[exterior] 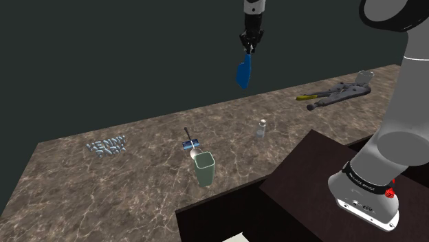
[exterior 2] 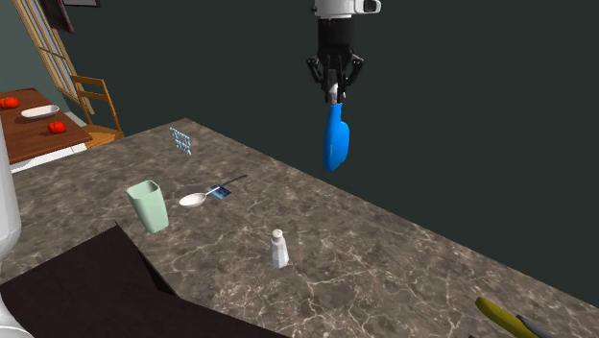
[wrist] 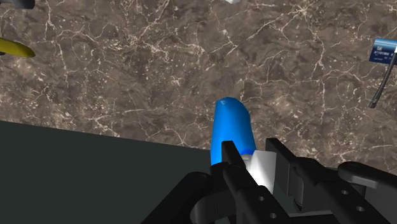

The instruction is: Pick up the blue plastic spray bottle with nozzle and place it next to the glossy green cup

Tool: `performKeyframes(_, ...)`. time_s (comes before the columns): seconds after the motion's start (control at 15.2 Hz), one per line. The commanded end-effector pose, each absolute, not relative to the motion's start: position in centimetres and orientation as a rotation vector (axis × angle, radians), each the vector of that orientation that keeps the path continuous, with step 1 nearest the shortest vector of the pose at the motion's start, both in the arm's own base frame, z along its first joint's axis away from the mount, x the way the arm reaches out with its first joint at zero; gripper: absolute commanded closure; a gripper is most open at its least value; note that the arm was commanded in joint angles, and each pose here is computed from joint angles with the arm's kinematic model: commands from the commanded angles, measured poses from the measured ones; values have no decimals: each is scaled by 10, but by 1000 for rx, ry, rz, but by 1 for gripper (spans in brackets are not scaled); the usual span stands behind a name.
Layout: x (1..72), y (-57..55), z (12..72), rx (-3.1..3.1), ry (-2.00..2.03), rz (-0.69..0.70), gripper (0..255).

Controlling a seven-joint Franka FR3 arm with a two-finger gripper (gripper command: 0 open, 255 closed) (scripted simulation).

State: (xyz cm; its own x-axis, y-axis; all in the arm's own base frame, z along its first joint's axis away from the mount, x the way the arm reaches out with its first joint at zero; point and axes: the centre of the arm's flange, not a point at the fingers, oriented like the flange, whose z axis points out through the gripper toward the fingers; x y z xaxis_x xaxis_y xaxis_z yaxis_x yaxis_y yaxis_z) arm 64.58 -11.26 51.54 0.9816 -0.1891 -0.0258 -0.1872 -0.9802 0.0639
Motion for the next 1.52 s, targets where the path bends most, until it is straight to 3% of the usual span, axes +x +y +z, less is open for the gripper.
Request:
performKeyframes(0.0, 645, -112, 526, 3066, -291, -49, 255)
performKeyframes(1.45, 645, -112, 643, 3066, -291, -49, 255)
